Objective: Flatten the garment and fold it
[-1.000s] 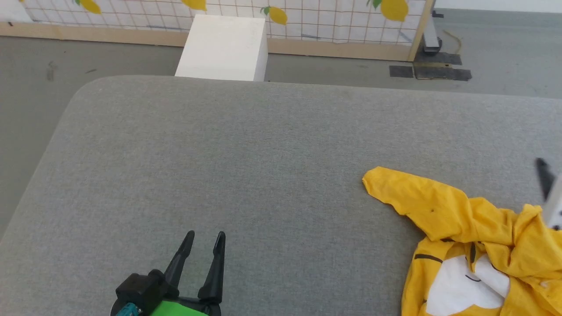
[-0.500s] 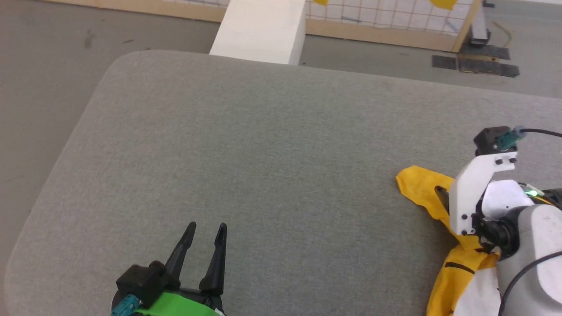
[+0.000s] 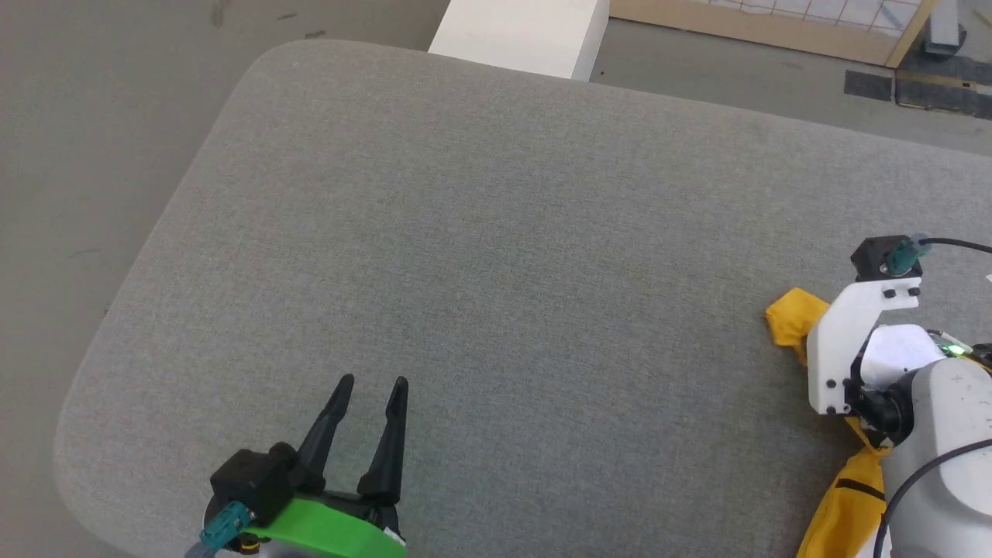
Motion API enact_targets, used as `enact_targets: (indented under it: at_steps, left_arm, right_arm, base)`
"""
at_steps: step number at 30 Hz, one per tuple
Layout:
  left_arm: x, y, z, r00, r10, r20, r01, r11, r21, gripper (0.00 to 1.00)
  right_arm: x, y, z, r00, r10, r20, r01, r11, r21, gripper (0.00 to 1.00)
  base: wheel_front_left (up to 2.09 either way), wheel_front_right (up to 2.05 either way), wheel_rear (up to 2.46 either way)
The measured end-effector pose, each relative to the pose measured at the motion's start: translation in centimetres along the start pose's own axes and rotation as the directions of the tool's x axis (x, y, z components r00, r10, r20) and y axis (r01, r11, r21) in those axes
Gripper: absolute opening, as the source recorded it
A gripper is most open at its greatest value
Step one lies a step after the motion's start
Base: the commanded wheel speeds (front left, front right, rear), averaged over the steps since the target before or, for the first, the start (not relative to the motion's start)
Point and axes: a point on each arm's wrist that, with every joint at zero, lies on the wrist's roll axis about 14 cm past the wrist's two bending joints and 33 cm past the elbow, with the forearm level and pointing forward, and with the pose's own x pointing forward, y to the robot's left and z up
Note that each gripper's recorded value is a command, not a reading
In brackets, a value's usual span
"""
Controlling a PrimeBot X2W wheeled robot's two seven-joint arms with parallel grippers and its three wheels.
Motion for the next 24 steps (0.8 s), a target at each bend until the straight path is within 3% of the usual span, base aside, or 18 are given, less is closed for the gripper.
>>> enact_targets:
  at_steps: [7, 12, 16, 24]
  left_arm:
    - [0.0, 0.1, 0.4, 1.0, 0.0, 0.015, 0.0, 1.0, 0.002, 1.0]
    - [-0.1, -0.6, 0.9, 0.999, -0.022, 0.037, 0.022, 1.0, -0.005, 1.0]
    - [-0.4, -0.6, 1.2, 0.999, -0.021, 0.047, 0.021, 1.0, -0.007, 1.0]
    - [-1.8, 0.5, 0.9, 0.999, 0.035, 0.039, -0.034, 0.999, -0.013, 1.0]
  right_arm:
    - [-1.0, 0.2, 2.8, 0.992, 0.003, 0.124, -0.004, 1.0, 0.008, 0.0]
    - [-3.3, 4.2, 8.1, 0.957, 0.105, 0.271, -0.096, 0.994, -0.047, 0.0]
    - [-4.0, 8.3, 10.4, 0.928, 0.203, 0.311, -0.17, 0.977, -0.129, 0.0]
    - [-3.9, 19.0, 10.4, 0.829, 0.49, 0.27, -0.428, 0.866, -0.259, 0.0]
  base:
    - [0.0, 0.0, 0.0]
    - [0.0, 0.0, 0.0]
    - [0.0, 0.0, 0.0]
    - [0.0, 0.0, 0.0]
